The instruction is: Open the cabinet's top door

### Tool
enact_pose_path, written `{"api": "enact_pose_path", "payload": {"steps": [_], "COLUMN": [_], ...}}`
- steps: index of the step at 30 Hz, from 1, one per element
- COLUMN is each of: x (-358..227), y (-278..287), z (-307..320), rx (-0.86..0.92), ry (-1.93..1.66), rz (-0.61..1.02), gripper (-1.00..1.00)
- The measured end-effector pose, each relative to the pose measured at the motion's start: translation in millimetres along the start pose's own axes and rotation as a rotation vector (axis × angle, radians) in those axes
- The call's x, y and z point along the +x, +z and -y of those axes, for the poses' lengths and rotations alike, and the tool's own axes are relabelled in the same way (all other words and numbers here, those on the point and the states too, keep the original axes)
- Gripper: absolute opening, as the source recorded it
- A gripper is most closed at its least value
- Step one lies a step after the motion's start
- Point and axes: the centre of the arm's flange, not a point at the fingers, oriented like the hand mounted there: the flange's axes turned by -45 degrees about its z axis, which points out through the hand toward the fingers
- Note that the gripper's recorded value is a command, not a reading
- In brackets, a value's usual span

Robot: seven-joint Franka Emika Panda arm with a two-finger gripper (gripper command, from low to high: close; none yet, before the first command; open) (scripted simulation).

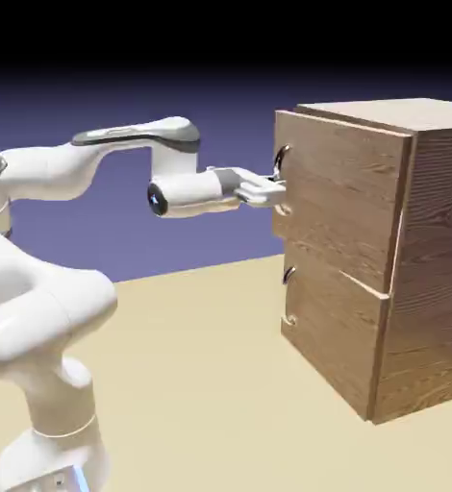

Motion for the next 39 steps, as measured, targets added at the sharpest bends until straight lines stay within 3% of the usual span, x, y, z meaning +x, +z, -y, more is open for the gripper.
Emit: {"api": "enact_pose_path", "payload": {"steps": [22, 39], "x": [0, 0], "y": [-115, -168], "z": [88, 175], "rx": [-0.428, -0.725], "ry": [-0.001, 0.0], "rz": [0.001, 0.002], "gripper": [-1.0, -1.0]}}
